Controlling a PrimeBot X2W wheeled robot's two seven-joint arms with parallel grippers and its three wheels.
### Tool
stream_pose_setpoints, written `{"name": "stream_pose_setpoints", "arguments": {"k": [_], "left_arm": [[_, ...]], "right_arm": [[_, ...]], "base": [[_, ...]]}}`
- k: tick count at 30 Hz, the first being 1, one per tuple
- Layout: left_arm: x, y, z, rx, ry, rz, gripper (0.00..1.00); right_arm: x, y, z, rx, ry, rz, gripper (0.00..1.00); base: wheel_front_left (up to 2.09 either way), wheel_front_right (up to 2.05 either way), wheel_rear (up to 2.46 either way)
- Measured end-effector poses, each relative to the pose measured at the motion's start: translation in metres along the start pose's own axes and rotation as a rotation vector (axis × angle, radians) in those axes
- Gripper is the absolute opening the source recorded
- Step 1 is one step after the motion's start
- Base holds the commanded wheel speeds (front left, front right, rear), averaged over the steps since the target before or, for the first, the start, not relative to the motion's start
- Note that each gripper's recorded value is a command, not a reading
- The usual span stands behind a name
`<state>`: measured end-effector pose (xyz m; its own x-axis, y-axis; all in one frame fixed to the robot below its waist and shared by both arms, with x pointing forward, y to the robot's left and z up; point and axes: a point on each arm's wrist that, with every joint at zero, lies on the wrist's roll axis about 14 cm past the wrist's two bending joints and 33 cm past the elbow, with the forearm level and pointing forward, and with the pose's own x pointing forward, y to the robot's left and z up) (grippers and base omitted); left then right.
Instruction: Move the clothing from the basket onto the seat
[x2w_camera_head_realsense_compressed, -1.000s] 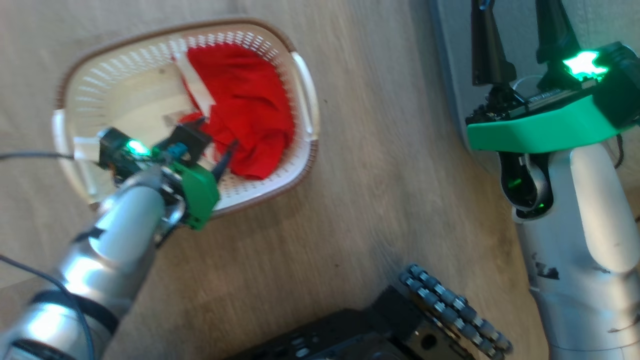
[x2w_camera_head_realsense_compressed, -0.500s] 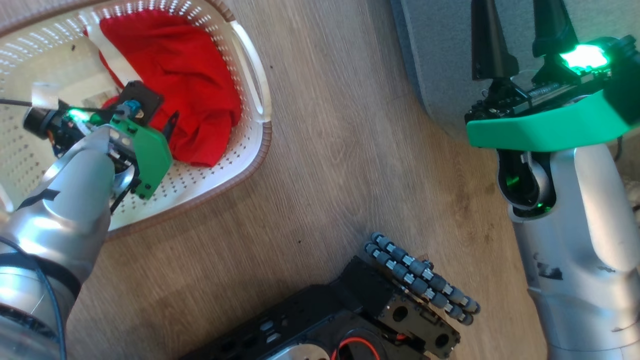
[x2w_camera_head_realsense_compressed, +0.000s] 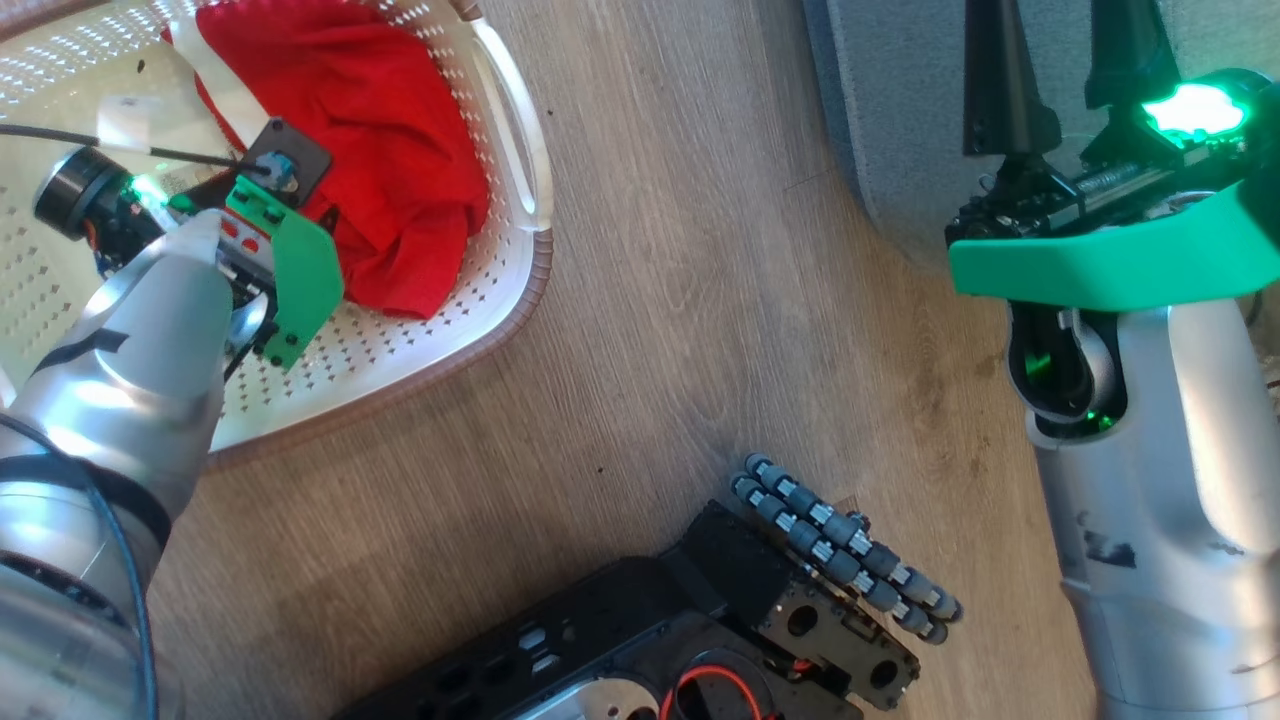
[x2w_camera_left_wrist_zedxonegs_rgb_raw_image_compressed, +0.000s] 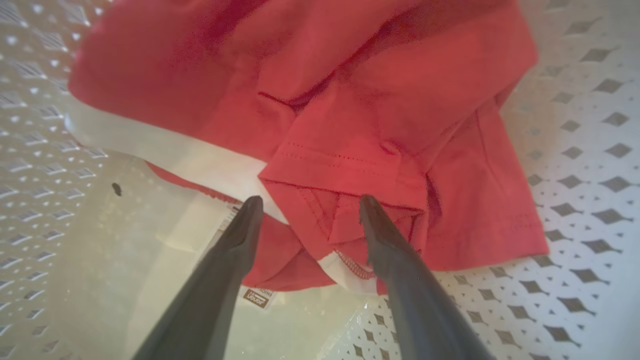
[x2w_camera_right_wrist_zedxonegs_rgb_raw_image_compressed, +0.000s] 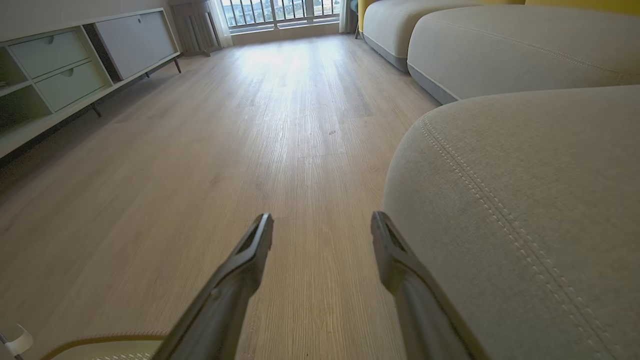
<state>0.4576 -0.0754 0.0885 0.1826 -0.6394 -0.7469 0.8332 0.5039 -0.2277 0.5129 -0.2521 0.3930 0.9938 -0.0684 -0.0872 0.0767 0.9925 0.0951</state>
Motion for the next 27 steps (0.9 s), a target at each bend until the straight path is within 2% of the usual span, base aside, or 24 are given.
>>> {"name": "stream_pose_setpoints", "arguments": {"k": [12, 26, 27], "left_arm": [[0.001, 0.006, -0.03, -0.004, 0.15, 0.028, 1.0], [0.002, -0.002, -0.031, -0.039, 0.154, 0.019, 1.0], [0.002, -0.003, -0.031, -0.039, 0.153, 0.017, 0.75]], "right_arm": [[-0.008, -0.003, -0.02, 0.012, 0.047, -0.02, 1.0], [-0.009, -0.004, -0.025, 0.019, 0.057, -0.027, 1.0], [-0.009, -0.004, -0.025, 0.019, 0.057, -0.027, 1.0]], "base": [[0.0, 0.0, 0.0], [0.0, 0.0, 0.0], [0.0, 0.0, 0.0]]}}
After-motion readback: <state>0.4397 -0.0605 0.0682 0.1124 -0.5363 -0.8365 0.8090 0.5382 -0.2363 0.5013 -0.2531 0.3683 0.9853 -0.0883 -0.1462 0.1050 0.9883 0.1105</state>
